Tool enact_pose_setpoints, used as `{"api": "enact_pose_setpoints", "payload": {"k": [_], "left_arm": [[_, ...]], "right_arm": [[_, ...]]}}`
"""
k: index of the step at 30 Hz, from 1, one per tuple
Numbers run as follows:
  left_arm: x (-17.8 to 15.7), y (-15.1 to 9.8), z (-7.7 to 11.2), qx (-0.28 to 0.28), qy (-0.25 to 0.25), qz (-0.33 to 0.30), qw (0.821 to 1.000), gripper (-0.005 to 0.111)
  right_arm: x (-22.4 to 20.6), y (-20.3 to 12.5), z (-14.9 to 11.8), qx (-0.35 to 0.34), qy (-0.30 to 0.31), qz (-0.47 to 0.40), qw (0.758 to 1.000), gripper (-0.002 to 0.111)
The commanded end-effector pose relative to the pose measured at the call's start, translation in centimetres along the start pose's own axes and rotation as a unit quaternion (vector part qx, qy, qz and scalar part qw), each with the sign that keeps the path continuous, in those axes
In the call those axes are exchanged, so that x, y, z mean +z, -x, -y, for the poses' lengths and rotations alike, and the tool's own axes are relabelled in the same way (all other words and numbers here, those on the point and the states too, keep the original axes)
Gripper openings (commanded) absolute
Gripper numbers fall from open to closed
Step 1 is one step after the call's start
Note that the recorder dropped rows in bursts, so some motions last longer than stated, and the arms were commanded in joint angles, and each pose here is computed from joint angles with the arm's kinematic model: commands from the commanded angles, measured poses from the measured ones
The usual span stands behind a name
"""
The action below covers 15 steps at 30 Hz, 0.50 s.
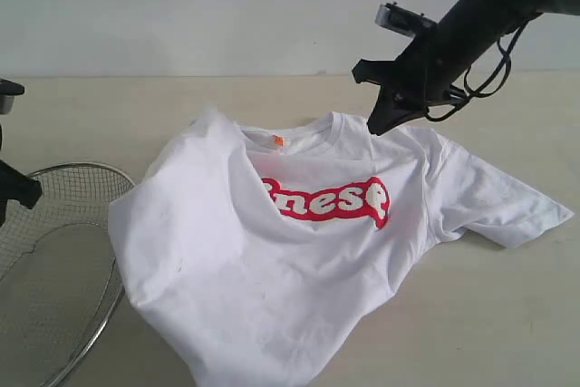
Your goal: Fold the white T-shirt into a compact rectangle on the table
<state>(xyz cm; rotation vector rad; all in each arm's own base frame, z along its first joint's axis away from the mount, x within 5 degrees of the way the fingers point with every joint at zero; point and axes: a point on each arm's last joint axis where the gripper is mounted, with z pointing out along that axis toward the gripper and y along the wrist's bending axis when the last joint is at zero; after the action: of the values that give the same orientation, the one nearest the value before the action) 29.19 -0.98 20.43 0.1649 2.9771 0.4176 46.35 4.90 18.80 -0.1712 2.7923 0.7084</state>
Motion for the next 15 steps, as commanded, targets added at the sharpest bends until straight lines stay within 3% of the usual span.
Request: {"api": "enact_pose_setpoints", "payload": {"k": [1, 6, 11, 15], "left_arm": [[-1.1, 2.2, 1.3, -0.02, -0.094, 0.084, 0.992, 0.056], [-0.3, 7.1, 2.4, -0.026, -0.239, 0.13, 0.962, 0.056], [1.7, 11.1, 3.7, -0.003, -0.29, 0.103, 0.952, 0.056], [1.9, 11.9, 4.8, 0.02, -0.35, 0.103, 0.931, 0.056]], "right_arm": [[-1.2, -0.3, -0.7, -0.007, 0.008, -0.008, 1.0, 0.0], [-3.0, -3.1, -2.3, -0.011, 0.032, 0.009, 0.999, 0.0], [-3.3, -7.3, -3.6, -0.017, 0.089, 0.041, 0.995, 0.0], [-3.2, -8.6, -3.4, -0.021, 0.073, 0.049, 0.996, 0.0]]}}
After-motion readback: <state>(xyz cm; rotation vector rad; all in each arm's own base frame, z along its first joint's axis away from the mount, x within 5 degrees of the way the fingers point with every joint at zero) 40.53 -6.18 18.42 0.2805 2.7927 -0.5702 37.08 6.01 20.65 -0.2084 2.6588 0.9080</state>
